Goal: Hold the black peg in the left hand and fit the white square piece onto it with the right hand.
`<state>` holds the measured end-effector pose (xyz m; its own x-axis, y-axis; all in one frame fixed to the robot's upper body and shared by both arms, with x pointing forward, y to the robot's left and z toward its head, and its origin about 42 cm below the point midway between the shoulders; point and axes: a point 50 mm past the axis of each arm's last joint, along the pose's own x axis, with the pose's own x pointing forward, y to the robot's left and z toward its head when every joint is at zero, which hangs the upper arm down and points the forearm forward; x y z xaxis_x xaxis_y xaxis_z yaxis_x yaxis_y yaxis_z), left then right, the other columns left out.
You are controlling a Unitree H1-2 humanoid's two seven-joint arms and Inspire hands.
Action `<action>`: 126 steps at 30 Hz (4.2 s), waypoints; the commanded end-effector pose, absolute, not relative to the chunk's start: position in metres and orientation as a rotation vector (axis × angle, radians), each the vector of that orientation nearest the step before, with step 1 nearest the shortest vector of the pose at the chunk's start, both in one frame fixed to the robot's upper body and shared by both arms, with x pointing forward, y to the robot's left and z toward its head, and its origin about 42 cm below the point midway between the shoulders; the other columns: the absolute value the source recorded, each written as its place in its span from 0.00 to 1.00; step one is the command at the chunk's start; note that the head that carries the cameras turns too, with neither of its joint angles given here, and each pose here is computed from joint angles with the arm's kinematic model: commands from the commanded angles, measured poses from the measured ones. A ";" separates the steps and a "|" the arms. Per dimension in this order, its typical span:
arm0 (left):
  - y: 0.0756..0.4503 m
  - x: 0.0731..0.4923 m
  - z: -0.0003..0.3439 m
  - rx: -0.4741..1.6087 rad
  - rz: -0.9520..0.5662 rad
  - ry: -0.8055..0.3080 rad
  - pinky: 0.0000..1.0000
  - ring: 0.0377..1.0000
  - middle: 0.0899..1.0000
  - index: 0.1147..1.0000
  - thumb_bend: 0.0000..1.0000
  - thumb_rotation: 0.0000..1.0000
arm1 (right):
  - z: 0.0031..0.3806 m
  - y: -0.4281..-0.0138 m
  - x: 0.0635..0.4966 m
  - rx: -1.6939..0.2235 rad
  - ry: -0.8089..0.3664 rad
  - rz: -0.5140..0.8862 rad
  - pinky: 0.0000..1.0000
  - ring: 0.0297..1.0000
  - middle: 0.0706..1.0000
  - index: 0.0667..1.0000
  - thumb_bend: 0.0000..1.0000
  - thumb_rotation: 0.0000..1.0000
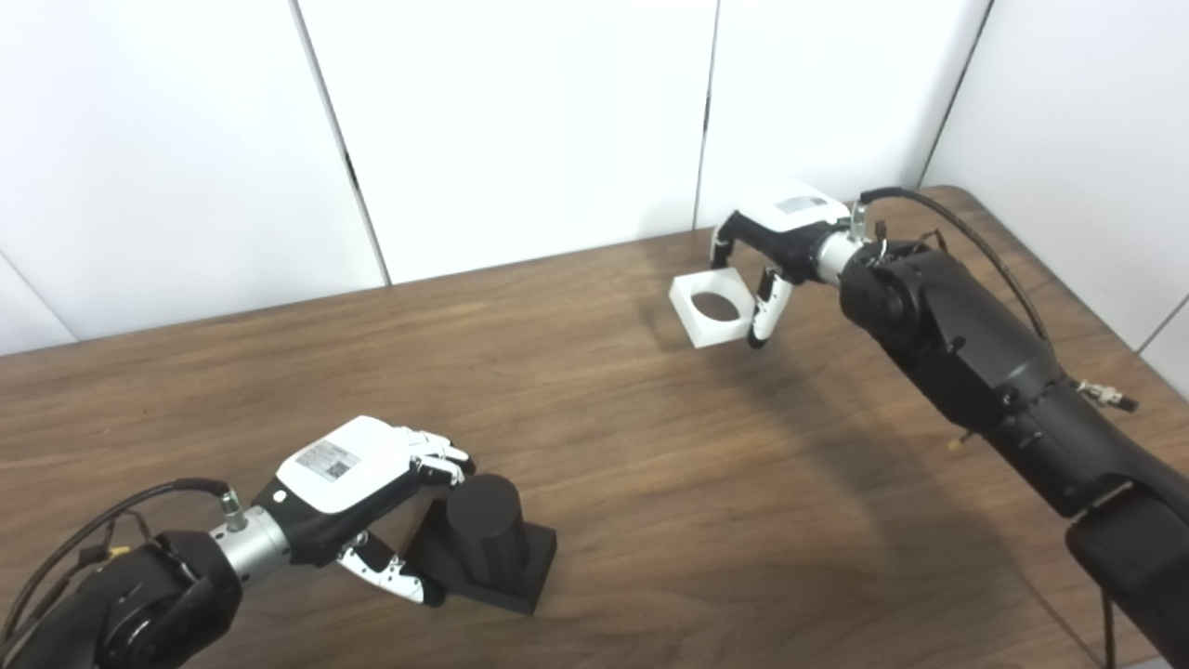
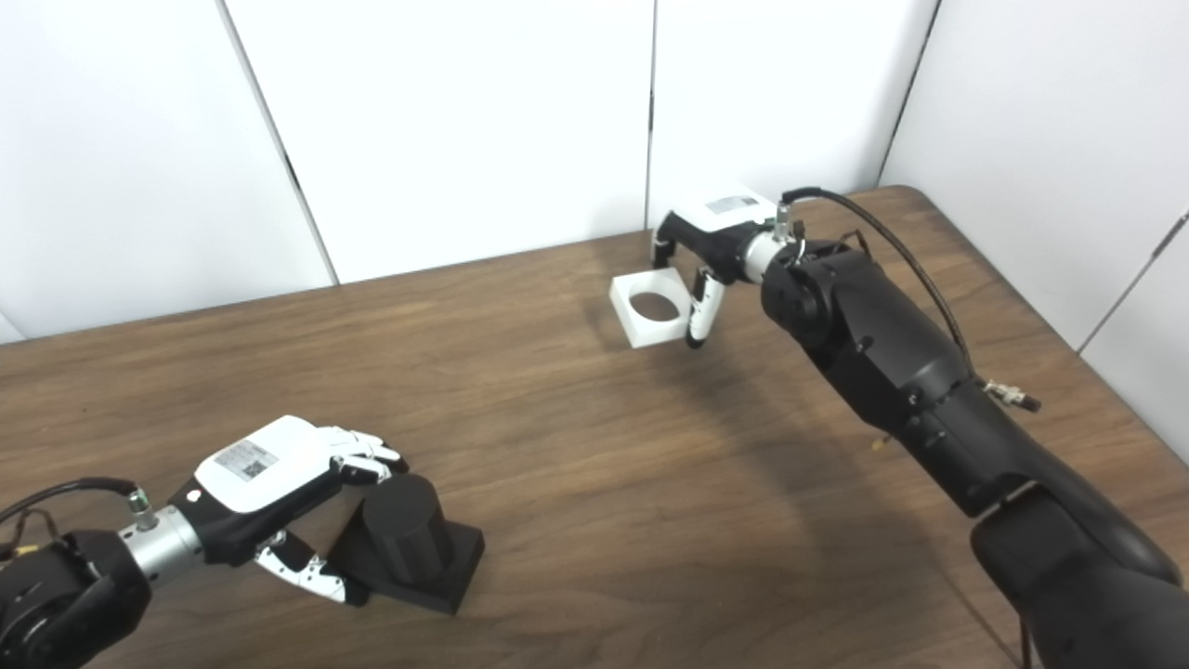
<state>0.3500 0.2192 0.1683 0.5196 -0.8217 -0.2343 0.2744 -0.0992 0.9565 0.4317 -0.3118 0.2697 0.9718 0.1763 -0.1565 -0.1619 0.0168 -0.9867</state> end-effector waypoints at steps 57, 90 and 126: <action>0.180 0.352 0.143 1.465 -1.102 -0.409 0.82 0.88 0.82 0.43 0.52 0.07 | 0.334 -0.186 0.317 -1.274 -0.516 0.758 0.77 0.77 0.69 0.44 0.52 0.13; 0.173 0.347 0.145 1.452 -1.116 -0.413 0.81 0.88 0.82 0.43 0.52 0.07 | 0.301 -0.165 0.339 -1.191 -0.432 0.766 0.78 0.77 0.70 0.44 0.52 0.13; 0.167 0.347 0.147 1.451 -1.114 -0.408 0.82 0.89 0.82 0.43 0.52 0.07 | 0.306 -0.169 0.346 -1.281 -0.424 0.816 0.78 0.76 0.69 0.44 0.52 0.13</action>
<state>0.3603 0.1733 0.1728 0.5206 -0.8123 -0.2630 0.2914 -0.1205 0.9490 0.3454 -0.1721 0.2836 0.6732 0.7094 -0.2088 -0.3697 0.0783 -0.9259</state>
